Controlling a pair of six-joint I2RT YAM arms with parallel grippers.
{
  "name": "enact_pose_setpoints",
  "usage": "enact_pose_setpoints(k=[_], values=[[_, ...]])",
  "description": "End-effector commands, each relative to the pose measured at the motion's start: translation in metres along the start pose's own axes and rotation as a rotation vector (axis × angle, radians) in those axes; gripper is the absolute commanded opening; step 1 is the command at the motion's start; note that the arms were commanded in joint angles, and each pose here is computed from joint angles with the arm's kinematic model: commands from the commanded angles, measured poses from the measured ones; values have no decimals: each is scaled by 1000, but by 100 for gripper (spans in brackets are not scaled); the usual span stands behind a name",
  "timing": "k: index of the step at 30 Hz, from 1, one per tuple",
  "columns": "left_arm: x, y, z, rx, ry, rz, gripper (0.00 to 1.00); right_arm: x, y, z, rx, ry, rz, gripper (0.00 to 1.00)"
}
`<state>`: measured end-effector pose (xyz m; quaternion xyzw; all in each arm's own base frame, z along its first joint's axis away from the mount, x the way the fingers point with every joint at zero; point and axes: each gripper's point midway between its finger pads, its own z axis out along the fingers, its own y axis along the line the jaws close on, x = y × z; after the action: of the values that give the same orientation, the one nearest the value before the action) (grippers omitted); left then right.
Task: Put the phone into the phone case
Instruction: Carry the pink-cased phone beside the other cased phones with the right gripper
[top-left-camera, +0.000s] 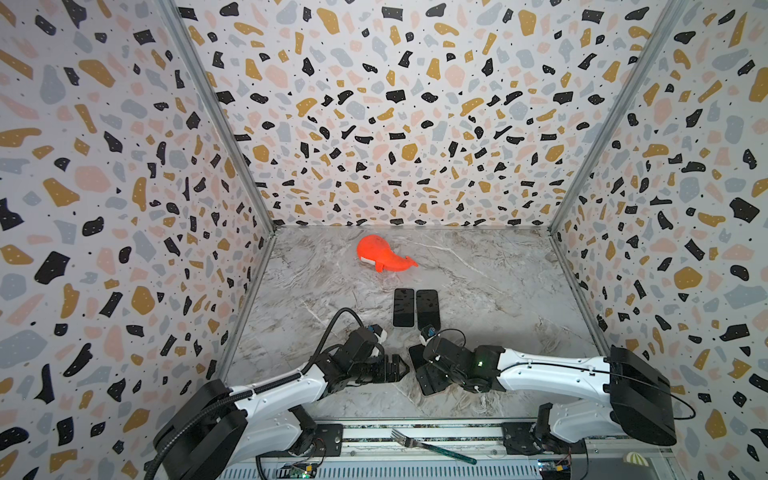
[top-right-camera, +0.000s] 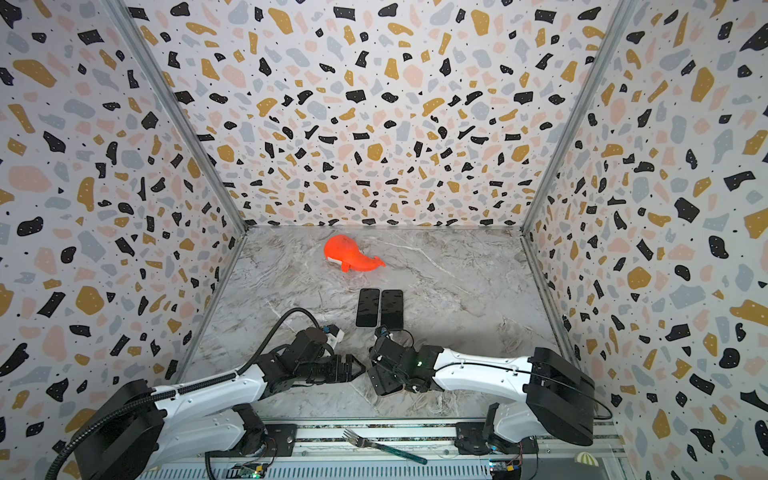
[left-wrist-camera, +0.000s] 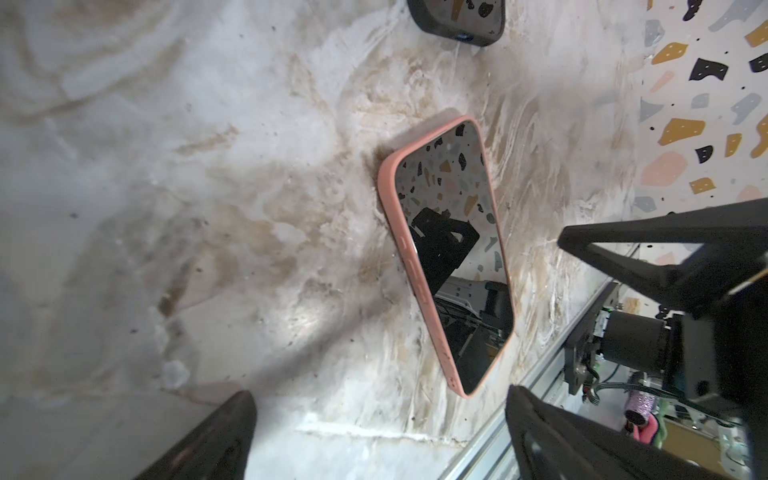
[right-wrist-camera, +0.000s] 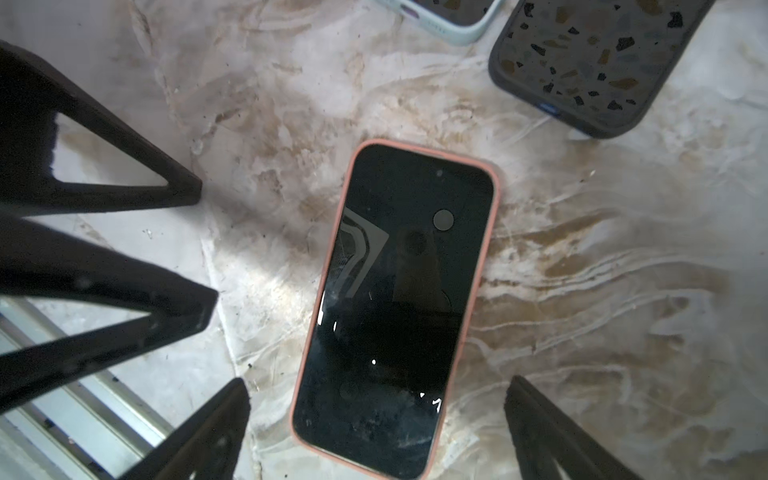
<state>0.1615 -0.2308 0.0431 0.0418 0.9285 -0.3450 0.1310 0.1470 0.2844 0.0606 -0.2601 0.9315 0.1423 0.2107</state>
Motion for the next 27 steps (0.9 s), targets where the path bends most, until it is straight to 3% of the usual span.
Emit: enact_pose_setpoints(k=[1, 19, 25, 27], values=[[18, 32, 0, -123, 49, -35, 100, 7, 0, 5, 7, 13, 31, 98], [19, 82, -6, -215, 23, -155, 100, 30, -15, 30, 166, 116, 71, 99], [17, 82, -6, -211, 23, -156, 100, 33, -19, 39, 221, 156, 87, 97], [17, 82, -5, -206, 26, -153, 100, 37, -21, 44, 243, 177, 94, 93]])
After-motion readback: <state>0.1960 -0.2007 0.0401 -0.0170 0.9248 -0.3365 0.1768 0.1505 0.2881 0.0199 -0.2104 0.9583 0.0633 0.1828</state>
